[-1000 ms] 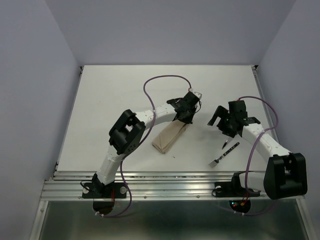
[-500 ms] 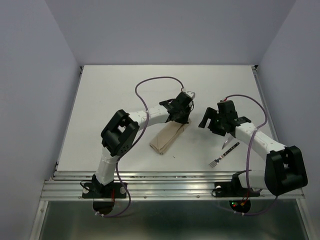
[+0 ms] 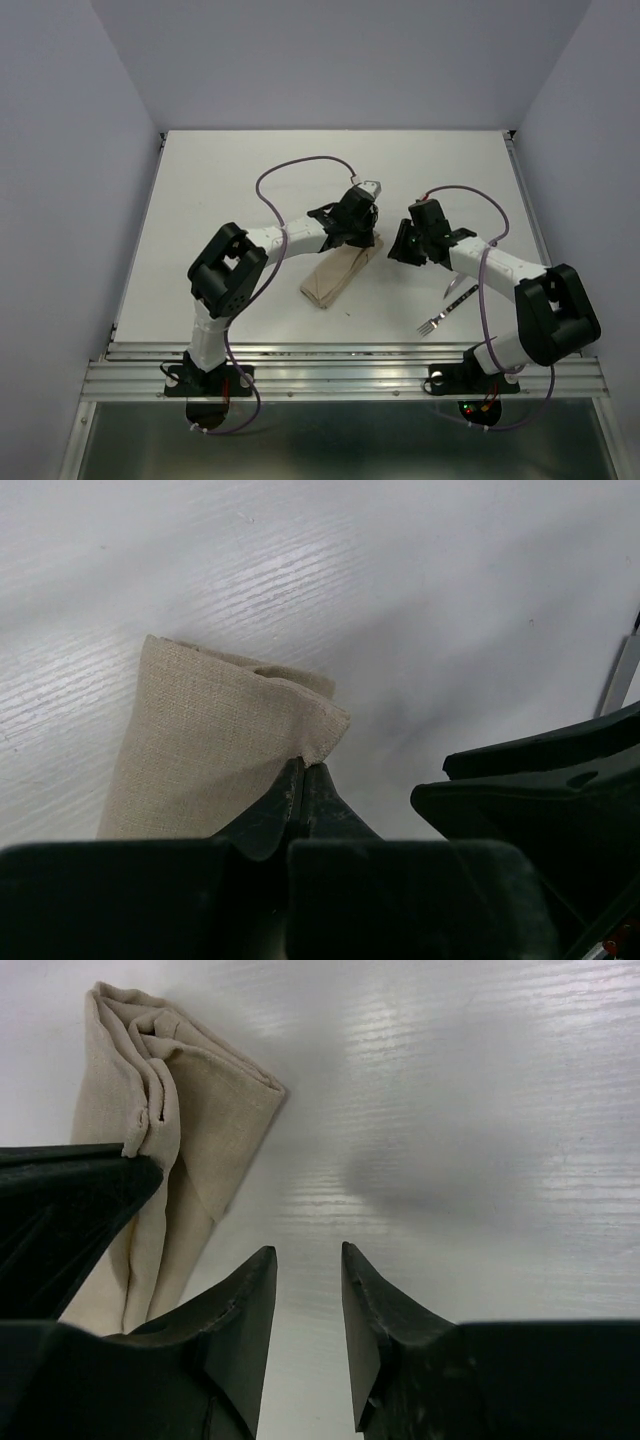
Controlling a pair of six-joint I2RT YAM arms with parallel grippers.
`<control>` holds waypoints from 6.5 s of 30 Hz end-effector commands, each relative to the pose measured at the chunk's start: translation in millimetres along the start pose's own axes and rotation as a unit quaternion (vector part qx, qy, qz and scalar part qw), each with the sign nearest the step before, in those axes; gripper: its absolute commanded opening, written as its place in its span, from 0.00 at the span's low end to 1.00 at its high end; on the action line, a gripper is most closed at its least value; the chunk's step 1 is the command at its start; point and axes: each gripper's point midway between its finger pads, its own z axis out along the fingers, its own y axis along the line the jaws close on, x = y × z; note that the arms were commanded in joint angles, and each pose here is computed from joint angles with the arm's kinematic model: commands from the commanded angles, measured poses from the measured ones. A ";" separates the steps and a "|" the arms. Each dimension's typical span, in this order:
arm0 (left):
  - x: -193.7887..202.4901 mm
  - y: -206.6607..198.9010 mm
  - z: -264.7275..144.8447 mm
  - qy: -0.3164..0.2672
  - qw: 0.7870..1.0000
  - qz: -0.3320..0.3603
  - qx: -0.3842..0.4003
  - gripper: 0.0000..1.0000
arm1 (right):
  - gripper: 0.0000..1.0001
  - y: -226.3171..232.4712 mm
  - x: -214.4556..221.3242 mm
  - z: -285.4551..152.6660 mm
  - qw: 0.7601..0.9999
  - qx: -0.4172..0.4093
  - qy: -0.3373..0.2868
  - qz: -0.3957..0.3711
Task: Fold the napkin into a case and place the utensils inside
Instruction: Stuff the top corner of the smaller-rectangle-folded napkin into the folded napkin.
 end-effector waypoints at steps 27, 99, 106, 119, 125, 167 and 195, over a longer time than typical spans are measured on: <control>-40.0 -4.9 -37.8 -0.071 0.992 -0.021 0.099 0.00 | 0.38 65.6 -32.6 44.9 0.997 -0.012 -0.031 -0.071; 52.6 18.5 11.6 0.086 0.990 -0.016 0.110 0.00 | 0.01 63.1 -45.1 22.5 0.992 0.027 -0.123 -0.014; 53.4 19.7 18.7 0.093 0.990 -0.021 0.104 0.00 | 0.01 68.6 -45.7 16.6 0.992 0.012 -0.122 -0.016; 54.1 19.0 28.5 0.105 0.989 -0.018 0.099 0.00 | 0.01 78.6 -43.8 8.8 0.993 -0.019 -0.118 -0.008; 52.7 10.6 25.4 0.103 0.989 -0.012 0.107 0.00 | 0.01 82.4 -47.1 8.4 0.992 -0.024 -0.121 -0.007; 11.5 -8.1 -47.1 0.039 0.992 -0.003 0.120 0.16 | 0.01 70.6 -39.5 18.8 0.993 -0.002 -0.114 -0.009; -11.9 5.9 -53.0 0.007 0.988 -0.041 0.148 0.00 | 0.01 72.2 -42.0 14.4 0.993 -0.006 -0.119 -0.006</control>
